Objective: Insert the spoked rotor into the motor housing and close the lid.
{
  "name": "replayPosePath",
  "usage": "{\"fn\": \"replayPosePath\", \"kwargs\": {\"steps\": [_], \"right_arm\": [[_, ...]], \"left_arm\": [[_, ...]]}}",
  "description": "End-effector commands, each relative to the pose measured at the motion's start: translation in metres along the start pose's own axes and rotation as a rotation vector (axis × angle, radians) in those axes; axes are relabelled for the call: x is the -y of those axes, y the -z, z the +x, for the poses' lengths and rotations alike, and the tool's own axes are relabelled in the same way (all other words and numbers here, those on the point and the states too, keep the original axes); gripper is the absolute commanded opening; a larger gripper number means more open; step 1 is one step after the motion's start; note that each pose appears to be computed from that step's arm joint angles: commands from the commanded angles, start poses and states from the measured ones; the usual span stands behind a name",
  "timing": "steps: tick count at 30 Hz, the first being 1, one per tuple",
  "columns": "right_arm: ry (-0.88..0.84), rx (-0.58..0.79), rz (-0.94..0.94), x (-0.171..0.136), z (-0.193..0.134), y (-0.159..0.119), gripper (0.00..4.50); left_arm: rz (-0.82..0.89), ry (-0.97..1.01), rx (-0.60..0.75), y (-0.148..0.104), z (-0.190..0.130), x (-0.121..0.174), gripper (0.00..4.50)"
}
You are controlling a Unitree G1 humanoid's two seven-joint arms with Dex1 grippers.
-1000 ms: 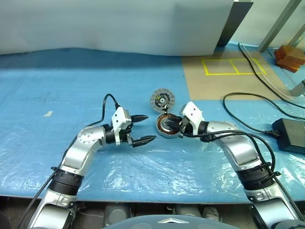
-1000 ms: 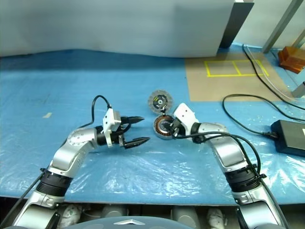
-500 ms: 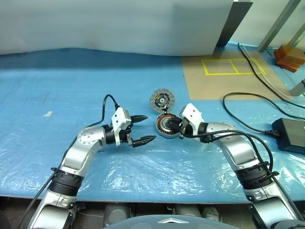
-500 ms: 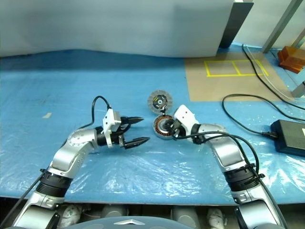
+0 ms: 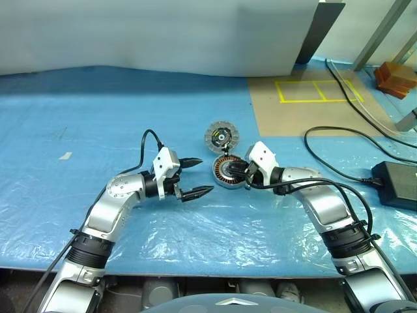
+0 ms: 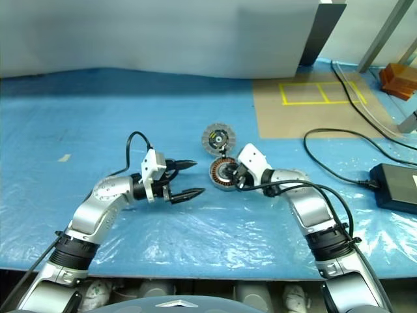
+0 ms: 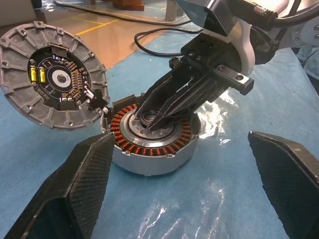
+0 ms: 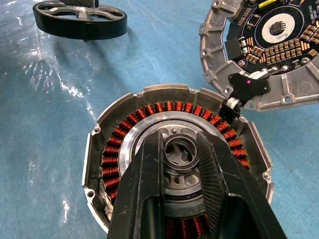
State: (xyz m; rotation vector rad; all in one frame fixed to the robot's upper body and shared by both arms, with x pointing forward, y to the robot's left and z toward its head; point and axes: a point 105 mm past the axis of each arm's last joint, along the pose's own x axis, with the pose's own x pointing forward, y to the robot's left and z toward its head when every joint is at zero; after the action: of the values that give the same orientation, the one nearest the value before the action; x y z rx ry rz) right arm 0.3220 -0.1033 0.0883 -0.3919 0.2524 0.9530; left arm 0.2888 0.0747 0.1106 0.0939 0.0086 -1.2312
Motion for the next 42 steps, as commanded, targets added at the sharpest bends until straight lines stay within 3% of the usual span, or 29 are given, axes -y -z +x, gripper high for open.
{"fn": "replayPosePath", "kwargs": {"steps": [1, 3, 14, 17, 22, 30, 38, 42], "right_arm": [[0.008, -0.011, -0.019, -0.001, 0.002, 0.001, 1.6], [0.009, -0.009, -0.012, 0.0, 0.002, 0.001, 2.23], [-0.025, 0.123, 0.039, 0.0, -0.012, -0.033, 2.23], [-0.024, 0.148, 0.04, 0.001, -0.015, -0.041, 1.58], [-0.026, 0.155, 0.037, -0.004, -0.006, -0.04, 0.04], [0.056, 0.1, 0.037, 0.01, 0.005, -0.027, 0.04], [0.039, -0.14, -0.016, 0.006, -0.004, 0.03, 0.04], [0.051, -0.021, 0.011, 0.005, 0.001, 0.006, 0.04]], "left_arm": [[0.028, 0.007, 0.012, -0.006, 0.0, 0.002, 4.5], [0.028, 0.008, 0.013, -0.006, 0.0, 0.002, 4.5], [0.023, 0.006, 0.01, -0.005, 0.0, 0.001, 4.5], [0.02, 0.009, 0.01, -0.004, 0.0, 0.001, 4.5], [0.022, 0.015, 0.009, -0.004, -0.001, 0.001, 4.5], [0.02, 0.016, 0.005, -0.004, -0.004, 0.001, 4.5], [0.018, 0.012, 0.003, -0.003, -0.007, -0.001, 4.5], [0.019, 0.014, 0.004, -0.003, -0.007, -0.001, 4.5]]}}
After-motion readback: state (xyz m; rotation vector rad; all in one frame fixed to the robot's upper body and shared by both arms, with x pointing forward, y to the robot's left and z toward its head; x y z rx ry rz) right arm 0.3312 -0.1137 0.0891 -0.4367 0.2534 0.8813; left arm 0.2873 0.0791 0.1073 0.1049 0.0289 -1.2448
